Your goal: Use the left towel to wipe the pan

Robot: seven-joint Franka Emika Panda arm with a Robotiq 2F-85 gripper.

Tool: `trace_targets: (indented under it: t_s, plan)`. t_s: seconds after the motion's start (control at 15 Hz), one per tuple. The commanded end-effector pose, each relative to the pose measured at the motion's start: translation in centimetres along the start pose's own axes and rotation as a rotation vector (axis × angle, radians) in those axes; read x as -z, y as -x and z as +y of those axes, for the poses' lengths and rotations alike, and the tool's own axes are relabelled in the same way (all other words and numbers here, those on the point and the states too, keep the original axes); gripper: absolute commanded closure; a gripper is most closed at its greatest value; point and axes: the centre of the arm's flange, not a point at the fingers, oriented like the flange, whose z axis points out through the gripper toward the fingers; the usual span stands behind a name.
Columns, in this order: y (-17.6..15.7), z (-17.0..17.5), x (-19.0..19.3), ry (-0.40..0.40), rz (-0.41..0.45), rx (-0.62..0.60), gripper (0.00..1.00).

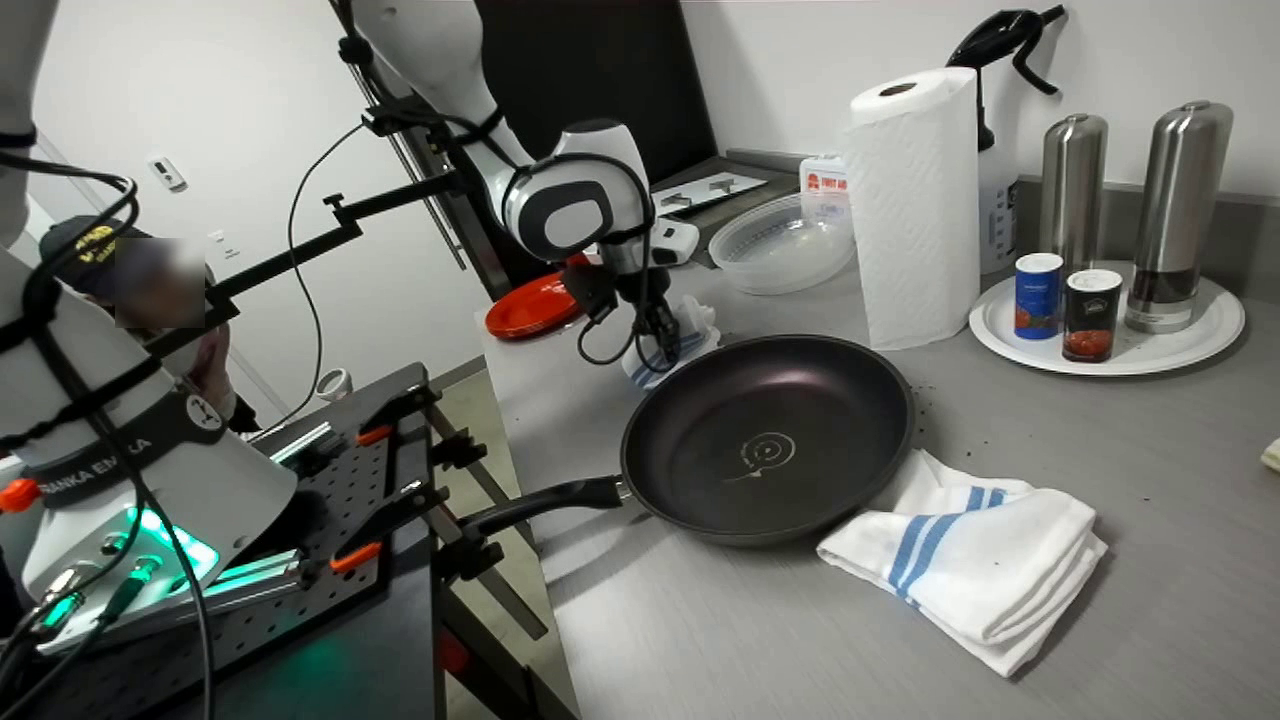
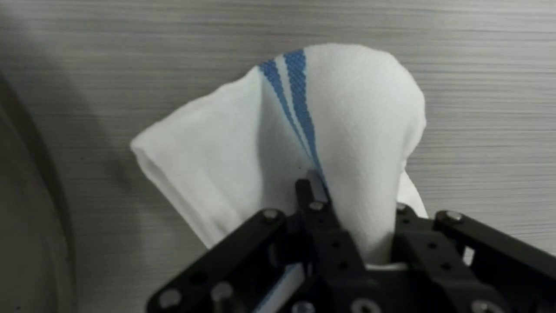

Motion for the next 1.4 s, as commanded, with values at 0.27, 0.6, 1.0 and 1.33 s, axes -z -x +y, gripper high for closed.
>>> trace_targets:
  t_s: [0.27, 0.6, 1.0, 1.33]
  plan:
    - [-0.2, -0.7, 2.8, -0.017, -0.018, -0.013, 0.96]
    - [-1.1, -1.4, 9.2, -0.059, -0.034, -0.018, 0.96]
    - [-3.2, -0.5, 19.1, -0.069, 0.006, -0.006, 0.96]
    - [-5.0, 4.8, 26.8, -0.051, 0.015, -0.013, 0.96]
